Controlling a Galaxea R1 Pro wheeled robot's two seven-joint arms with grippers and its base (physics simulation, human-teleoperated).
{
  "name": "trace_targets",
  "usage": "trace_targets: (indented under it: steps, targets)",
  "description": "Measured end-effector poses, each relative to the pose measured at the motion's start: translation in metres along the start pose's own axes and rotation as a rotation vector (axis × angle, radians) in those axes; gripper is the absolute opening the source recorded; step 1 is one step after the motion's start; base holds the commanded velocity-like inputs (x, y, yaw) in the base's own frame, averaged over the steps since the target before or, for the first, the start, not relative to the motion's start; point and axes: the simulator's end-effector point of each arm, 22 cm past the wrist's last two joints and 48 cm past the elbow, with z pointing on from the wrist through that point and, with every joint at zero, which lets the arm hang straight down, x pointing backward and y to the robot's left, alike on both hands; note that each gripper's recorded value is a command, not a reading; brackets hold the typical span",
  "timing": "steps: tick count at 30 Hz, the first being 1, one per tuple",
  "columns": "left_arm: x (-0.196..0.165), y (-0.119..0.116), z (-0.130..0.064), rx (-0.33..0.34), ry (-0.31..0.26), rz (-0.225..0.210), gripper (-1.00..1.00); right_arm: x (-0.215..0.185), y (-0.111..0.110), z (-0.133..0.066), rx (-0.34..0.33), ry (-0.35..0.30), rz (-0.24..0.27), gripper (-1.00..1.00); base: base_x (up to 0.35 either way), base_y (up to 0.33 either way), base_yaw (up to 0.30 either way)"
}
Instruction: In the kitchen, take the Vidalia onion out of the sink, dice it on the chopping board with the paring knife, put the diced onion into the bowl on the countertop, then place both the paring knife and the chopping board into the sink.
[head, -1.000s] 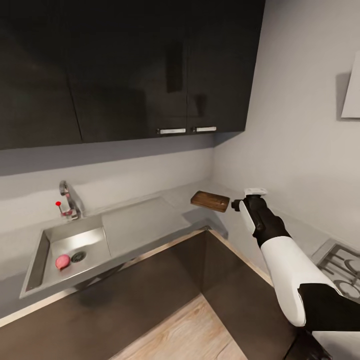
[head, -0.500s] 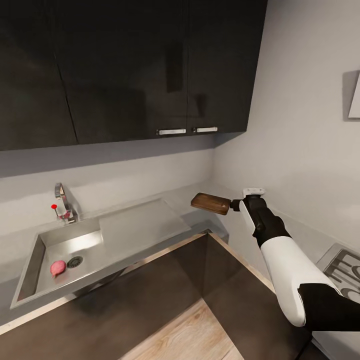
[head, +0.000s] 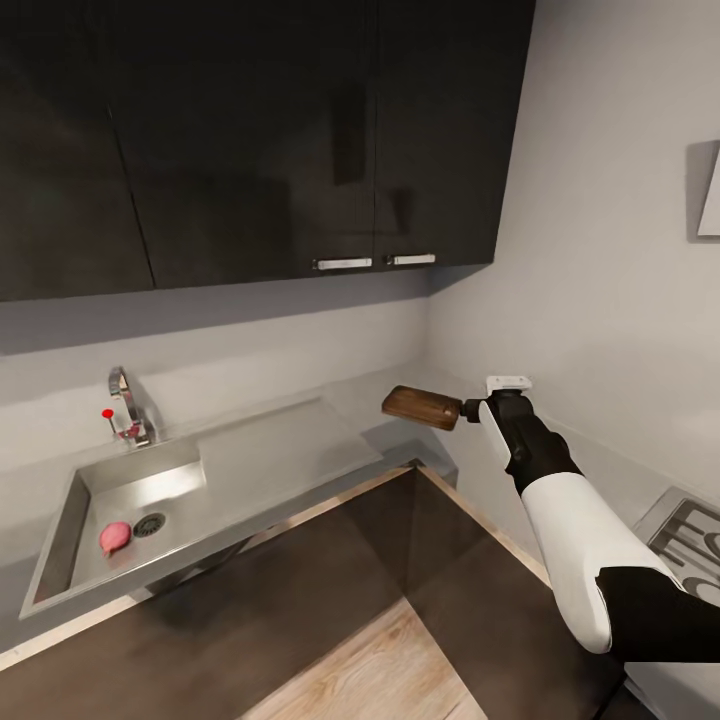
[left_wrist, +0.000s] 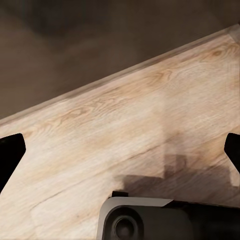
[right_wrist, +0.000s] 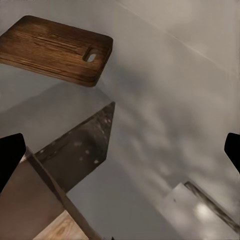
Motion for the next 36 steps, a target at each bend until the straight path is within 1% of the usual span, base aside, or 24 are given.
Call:
trace_targets:
  steps: [25,29,36]
  targets:
    - [0.0008,0.0001,-0.0002,0.000,0.002,-0.001,1.00,0.0000,-0.0004,-0.0002,0.001,0.000,0.000,1.00,0.298,0.000,0.000]
    - [0.0008,0.0001,-0.0001,-0.001,0.002,-0.001,1.00,0.0001,-0.0004,0.0001,0.001,0.000,0.000,1.00,0.171,0.000,0.000]
    - [0.0008,0.0001,0.0000,-0.001,0.002,-0.001,1.00,0.0003,-0.0007,0.0005,0.002,0.001,-0.001,1.00,0.036,0.000,0.000]
